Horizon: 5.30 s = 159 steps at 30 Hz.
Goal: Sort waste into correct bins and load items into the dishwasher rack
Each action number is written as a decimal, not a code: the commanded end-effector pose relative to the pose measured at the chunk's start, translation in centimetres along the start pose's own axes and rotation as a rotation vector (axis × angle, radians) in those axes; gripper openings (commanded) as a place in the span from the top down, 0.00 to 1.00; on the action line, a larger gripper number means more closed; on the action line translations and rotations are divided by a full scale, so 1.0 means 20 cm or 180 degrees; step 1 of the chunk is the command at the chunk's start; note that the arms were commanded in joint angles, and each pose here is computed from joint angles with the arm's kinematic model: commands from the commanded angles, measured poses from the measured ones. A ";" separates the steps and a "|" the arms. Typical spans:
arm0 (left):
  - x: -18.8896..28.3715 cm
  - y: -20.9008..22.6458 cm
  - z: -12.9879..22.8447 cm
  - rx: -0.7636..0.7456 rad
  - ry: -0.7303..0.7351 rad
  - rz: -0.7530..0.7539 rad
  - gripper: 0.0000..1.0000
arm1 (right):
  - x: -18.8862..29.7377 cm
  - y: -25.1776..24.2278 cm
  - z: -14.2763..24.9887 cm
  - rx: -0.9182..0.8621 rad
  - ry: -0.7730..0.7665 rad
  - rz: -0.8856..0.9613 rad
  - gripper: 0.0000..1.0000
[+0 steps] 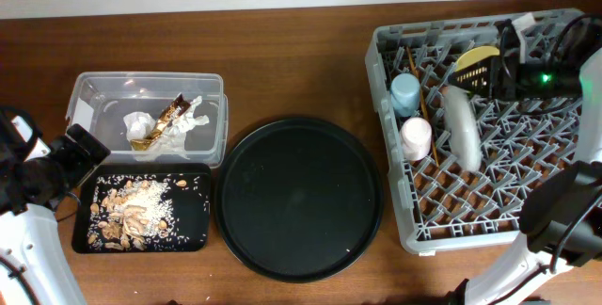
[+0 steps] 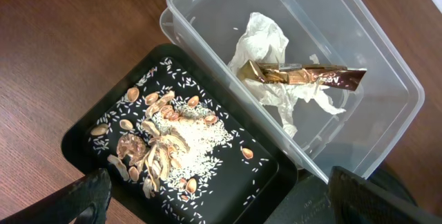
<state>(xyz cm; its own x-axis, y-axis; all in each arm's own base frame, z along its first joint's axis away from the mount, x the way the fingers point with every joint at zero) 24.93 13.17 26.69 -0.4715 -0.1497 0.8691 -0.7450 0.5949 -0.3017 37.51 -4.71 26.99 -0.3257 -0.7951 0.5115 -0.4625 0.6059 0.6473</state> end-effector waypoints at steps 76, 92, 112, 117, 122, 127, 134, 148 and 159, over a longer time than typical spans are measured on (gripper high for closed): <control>0.01 0.01 -0.01 0.0042 -0.0031 -0.0029 0.01 | -0.13 0.27 0.93 0.1252 -0.3134 0.2543 0.01; 0.01 0.01 -0.01 0.0042 -0.0032 -0.0029 0.01 | -0.20 0.18 1.00 0.1039 -0.2748 0.2628 0.01; 0.30 -0.17 0.26 -0.0623 -0.0423 0.0554 0.01 | -0.20 0.18 1.00 0.1038 -0.2748 0.2628 0.01; 0.38 -0.20 0.42 -0.1038 -0.0956 0.0903 0.01 | -0.20 0.18 1.00 0.1039 -0.2748 0.2628 0.01; 0.36 -0.28 0.51 -0.1084 -0.1740 0.1957 0.01 | -0.20 0.18 1.00 0.1039 -0.2748 0.2628 0.01; 0.30 -0.24 0.57 -0.0946 -0.2644 0.2767 0.01 | -0.20 0.18 1.00 0.1038 -0.2748 0.2628 0.01; 0.00 -0.12 0.71 -0.0943 -0.2661 0.2775 0.01 | -0.20 0.18 1.00 0.1038 -0.2748 0.2628 0.01; -0.28 -0.03 0.79 -0.1593 -0.2491 0.1993 0.01 | -0.20 0.18 1.00 0.1038 -0.2748 0.2628 0.01; -0.27 -0.05 0.81 -0.2062 -0.2603 0.1944 0.01 | -0.20 0.18 1.00 0.1038 -0.2748 0.2628 0.01</control>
<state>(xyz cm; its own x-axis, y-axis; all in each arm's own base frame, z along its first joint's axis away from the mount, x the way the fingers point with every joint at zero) 20.60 1.10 16.05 -0.9954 -0.0501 0.0821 -0.0640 0.9824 -0.1755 20.64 0.17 16.04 -0.9969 -0.0141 0.0768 -0.0085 0.9973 0.0726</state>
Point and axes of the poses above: each gripper's point midway between its finger pads, its own x axis back along the fingers, its own y axis along the line the jaws close on, z = x × y, the point moved 4 cm from there along x, back along the fingers, and after that the axes turned 9 degrees about x, right-handed, at the moved point
